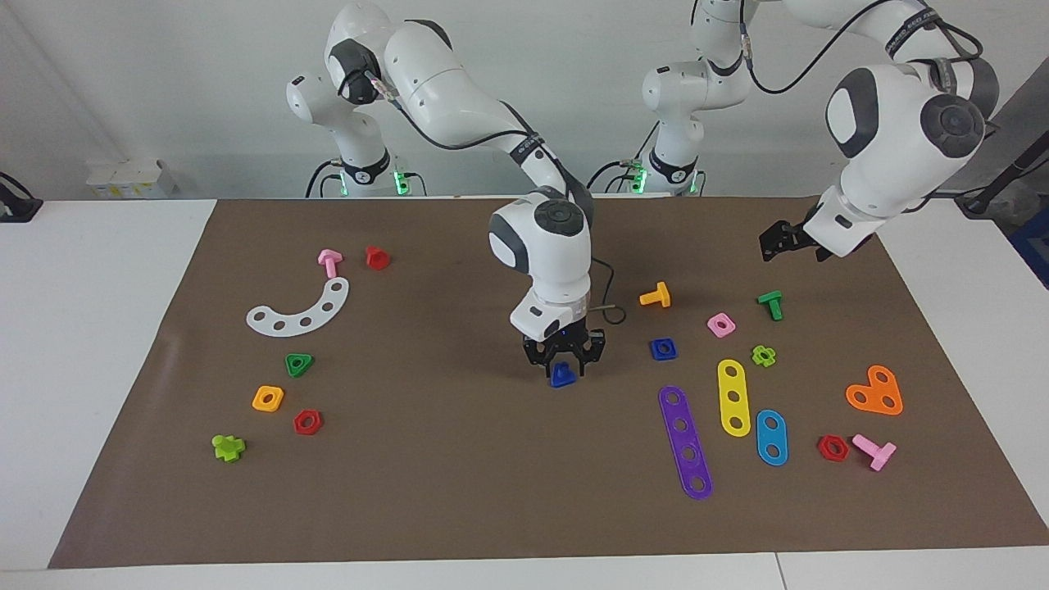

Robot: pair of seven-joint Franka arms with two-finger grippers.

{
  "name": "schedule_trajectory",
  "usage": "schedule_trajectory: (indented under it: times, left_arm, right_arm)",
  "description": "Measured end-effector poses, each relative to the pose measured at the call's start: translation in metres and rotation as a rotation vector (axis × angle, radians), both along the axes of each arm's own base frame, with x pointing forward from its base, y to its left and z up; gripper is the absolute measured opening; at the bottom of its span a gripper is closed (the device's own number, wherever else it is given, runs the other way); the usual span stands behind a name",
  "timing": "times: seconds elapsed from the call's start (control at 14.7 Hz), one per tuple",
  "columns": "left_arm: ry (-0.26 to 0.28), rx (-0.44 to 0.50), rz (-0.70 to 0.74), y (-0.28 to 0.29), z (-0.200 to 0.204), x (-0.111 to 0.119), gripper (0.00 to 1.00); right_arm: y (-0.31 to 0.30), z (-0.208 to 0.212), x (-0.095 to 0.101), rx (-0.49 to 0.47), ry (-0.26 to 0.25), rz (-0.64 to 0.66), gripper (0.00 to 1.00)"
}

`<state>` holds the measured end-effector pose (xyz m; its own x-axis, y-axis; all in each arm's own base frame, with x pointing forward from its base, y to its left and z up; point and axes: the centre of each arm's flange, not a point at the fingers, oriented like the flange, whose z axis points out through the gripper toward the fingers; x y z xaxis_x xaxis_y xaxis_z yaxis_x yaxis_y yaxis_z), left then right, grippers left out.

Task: Unscrew and place screws in storage area

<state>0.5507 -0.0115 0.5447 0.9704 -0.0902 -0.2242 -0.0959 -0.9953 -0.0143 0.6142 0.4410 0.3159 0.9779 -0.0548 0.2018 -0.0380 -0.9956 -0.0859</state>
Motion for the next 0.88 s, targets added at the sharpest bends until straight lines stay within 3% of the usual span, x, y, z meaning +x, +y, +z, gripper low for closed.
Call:
schedule_trajectory:
  times: [0.14, 0.2, 0.41, 0.68, 0.88]
  left_arm:
    - [-0.030, 0.003, 0.001, 0.000, 0.023, -0.012, 1.00]
    - [-0.042, 0.004, 0.001, 0.000, 0.031, -0.015, 1.00]
    - [-0.063, 0.005, -0.001, -0.002, 0.040, -0.018, 1.00]
    - [-0.104, 0.003, -0.003, -0.003, 0.057, -0.016, 1.00]
    - [-0.162, 0.000, -0.005, -0.004, 0.083, -0.013, 1.00]
  right_arm:
    - [0.001, -0.003, -0.002, -0.002, 0.003, 0.004, 0.58]
    - [0.004, -0.003, -0.004, -0.003, 0.004, 0.009, 0.52]
    - [0.008, -0.003, -0.007, -0.005, 0.003, 0.025, 0.19]
    - [-0.002, 0.002, -0.003, -0.034, 0.032, 0.010, 0.19]
    - [-0.054, 0.057, 0.027, -0.029, -0.003, -0.020, 0.19]
